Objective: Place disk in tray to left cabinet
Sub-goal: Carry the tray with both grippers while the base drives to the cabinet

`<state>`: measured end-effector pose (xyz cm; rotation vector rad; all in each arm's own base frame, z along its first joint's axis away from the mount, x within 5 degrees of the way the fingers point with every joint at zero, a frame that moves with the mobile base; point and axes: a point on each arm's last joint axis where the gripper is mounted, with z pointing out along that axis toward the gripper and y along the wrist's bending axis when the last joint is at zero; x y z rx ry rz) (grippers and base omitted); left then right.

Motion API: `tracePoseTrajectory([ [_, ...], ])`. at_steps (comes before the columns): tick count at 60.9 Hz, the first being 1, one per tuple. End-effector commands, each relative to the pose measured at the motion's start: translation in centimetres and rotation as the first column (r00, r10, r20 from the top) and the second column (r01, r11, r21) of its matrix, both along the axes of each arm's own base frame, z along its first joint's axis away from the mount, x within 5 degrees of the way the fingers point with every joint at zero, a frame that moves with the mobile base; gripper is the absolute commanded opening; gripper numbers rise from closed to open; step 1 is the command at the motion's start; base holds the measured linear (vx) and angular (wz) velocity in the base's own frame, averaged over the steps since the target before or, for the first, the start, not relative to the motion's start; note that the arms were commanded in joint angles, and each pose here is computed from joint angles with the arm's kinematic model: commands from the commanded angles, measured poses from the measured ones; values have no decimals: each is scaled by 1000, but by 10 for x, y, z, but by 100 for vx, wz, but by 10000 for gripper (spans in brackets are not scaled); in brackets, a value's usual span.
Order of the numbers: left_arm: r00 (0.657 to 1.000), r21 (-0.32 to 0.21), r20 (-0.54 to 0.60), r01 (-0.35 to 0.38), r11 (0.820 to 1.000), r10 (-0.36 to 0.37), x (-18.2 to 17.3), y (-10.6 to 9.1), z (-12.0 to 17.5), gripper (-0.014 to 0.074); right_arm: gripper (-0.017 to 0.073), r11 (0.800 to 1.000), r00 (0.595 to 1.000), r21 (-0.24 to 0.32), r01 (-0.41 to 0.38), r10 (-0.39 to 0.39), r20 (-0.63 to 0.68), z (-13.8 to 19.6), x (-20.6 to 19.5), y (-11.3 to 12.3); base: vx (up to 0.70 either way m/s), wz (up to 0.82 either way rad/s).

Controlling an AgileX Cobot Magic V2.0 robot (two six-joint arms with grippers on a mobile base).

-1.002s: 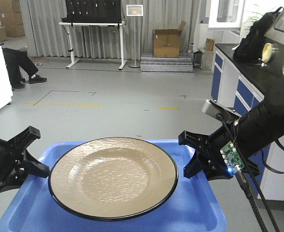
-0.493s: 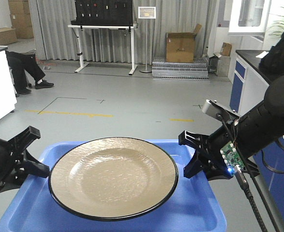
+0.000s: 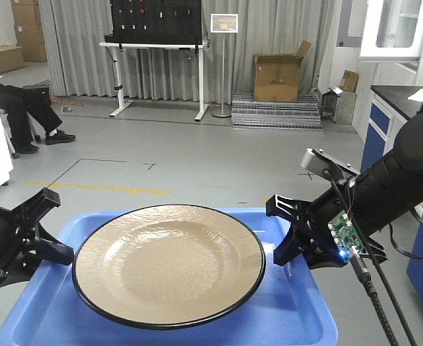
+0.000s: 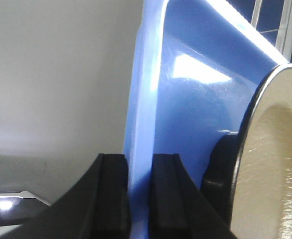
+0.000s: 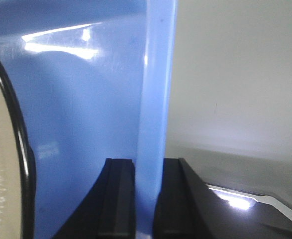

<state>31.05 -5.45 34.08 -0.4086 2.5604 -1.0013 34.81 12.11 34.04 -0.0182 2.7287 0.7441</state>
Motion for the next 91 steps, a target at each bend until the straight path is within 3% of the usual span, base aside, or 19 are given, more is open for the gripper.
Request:
tracePoseTrajectory([
  [1,999,-241,46,30,970,-19,-13,-23,38,0,-3,974,997,225,-31,14,79,42,-16,20,59,-1],
  [91,999,-241,46,30,970,-19,-13,-23,38,0,-3,974,997,226,-31,14,76,42,-15,20,63,-5],
])
